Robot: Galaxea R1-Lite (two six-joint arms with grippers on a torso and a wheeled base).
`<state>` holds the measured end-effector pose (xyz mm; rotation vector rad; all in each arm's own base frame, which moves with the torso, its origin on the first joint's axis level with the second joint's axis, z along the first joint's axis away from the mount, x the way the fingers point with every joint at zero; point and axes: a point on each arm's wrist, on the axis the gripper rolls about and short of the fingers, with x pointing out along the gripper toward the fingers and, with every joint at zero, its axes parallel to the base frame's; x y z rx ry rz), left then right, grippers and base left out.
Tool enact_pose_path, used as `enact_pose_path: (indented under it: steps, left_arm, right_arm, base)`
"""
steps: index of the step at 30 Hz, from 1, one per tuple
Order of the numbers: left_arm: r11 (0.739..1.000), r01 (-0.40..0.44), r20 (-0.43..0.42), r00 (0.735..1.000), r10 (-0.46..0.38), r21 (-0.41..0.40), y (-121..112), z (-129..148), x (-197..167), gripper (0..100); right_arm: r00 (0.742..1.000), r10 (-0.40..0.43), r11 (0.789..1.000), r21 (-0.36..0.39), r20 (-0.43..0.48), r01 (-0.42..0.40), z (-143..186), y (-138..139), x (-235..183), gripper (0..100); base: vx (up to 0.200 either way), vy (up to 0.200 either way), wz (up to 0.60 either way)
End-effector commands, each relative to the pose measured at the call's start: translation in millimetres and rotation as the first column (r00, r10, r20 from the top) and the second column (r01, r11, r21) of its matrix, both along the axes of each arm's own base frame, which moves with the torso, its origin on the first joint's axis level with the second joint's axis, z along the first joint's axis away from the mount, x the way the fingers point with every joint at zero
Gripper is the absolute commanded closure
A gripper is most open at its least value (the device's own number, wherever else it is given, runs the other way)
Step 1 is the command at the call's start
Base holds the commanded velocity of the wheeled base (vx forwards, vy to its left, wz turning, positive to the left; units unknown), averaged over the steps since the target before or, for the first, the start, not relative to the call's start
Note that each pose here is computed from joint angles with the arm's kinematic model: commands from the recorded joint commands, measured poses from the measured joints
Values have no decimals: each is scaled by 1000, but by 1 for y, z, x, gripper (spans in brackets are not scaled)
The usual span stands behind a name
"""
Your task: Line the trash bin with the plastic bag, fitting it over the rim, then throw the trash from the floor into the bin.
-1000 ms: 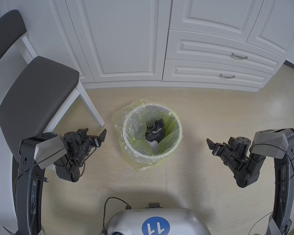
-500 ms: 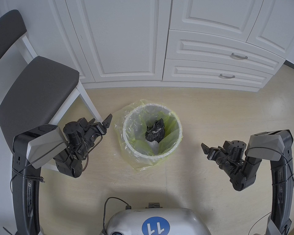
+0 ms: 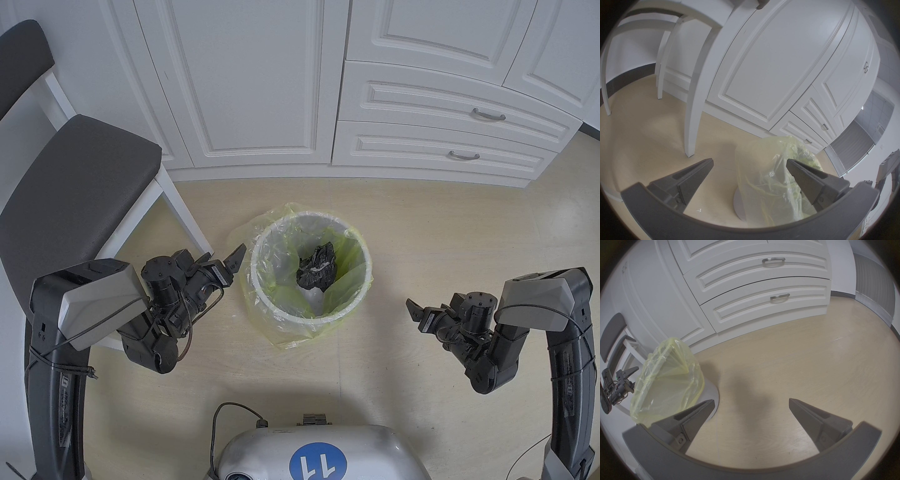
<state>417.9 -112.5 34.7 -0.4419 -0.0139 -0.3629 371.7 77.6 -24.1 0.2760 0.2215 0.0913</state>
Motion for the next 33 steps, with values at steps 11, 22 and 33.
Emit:
enact_pose_path:
  steps: [11, 22, 33]
  left_arm:
    - [999, 12, -74, 997, -15, -31, -8, -47, 14, 0]
    - [1000, 9, -97, 995, -10, -17, -11, -72, 20, 0]
    - [1000, 7, -112, 994, -8, -11, -11, -85, 21, 0]
  right_arm:
    - [1000, 14, 1000, -20, -15, -14, -14, 5, 0, 0]
    - [1000, 22, 1000, -21, -18, -22, -15, 8, -1, 0]
    - [999, 30, 999, -22, -20, -30, -15, 11, -2, 0]
  base:
    - [0, 0, 0]
    - [0, 0, 0]
    - [0, 0, 0]
